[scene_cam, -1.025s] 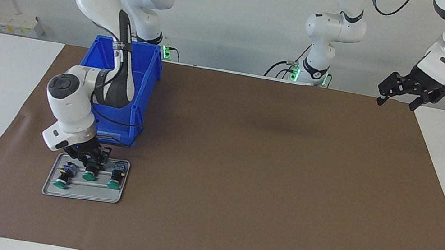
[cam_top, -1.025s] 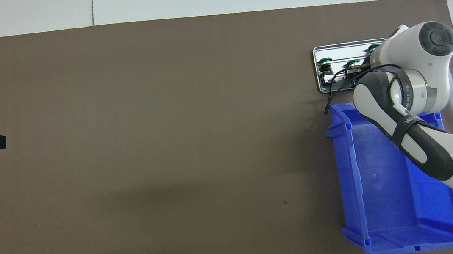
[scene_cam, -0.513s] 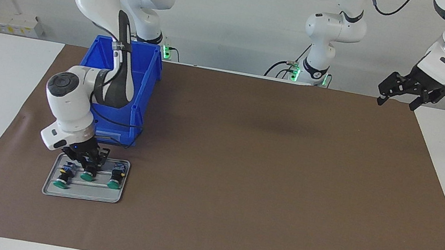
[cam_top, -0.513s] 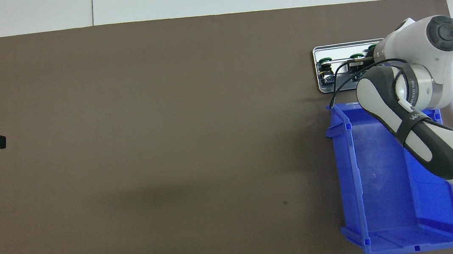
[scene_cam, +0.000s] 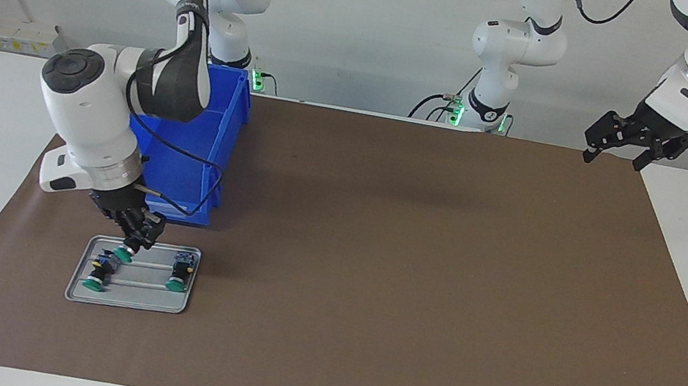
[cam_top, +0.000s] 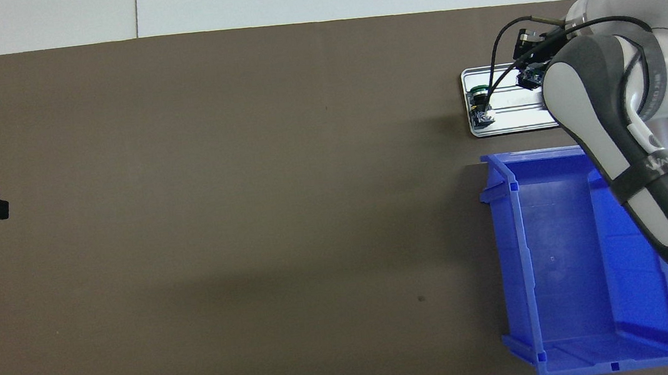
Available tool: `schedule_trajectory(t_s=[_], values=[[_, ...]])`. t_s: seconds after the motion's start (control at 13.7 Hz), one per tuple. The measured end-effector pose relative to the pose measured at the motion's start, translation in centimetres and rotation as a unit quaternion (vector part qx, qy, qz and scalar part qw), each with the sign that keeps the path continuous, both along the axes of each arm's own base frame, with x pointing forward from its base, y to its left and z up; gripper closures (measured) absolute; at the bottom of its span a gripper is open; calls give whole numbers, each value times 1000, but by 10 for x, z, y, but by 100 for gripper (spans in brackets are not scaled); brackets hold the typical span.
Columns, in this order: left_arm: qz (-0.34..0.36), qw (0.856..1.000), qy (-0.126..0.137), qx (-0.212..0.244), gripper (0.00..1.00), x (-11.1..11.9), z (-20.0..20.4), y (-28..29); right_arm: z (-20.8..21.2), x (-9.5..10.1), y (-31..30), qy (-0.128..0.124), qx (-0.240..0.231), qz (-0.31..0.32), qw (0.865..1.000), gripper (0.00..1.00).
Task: Place and press button with both arms
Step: 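Reach the right gripper into the metal tray and grasp a green button, then carry the green button with the right gripper to the table center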
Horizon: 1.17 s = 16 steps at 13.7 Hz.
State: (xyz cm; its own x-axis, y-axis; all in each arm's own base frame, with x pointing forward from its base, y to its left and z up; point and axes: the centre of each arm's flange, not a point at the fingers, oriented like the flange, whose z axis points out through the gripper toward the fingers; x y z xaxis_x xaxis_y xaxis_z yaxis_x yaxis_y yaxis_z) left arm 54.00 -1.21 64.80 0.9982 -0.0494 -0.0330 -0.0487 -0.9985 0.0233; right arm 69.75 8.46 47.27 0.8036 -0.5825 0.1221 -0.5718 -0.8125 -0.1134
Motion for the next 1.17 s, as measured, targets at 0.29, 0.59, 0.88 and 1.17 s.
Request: schedule_trajectory(t_s=[0.29, 0.59, 0.88, 1.17], values=[[0, 1000, 0, 0, 0, 0, 0, 0, 9, -19, 121, -17, 61, -194, 979, 57], [0, 1000, 0, 0, 0, 0, 0, 0, 8, -49, 219, -18, 113, -312, 943, 57], [0, 1000, 0, 0, 0, 0, 0, 0, -24, -83, 301, -3, 131, -399, 908, 57], [0, 1000, 0, 0, 0, 0, 0, 0, -102, -121, 371, -14, 90, -464, 881, 57]])
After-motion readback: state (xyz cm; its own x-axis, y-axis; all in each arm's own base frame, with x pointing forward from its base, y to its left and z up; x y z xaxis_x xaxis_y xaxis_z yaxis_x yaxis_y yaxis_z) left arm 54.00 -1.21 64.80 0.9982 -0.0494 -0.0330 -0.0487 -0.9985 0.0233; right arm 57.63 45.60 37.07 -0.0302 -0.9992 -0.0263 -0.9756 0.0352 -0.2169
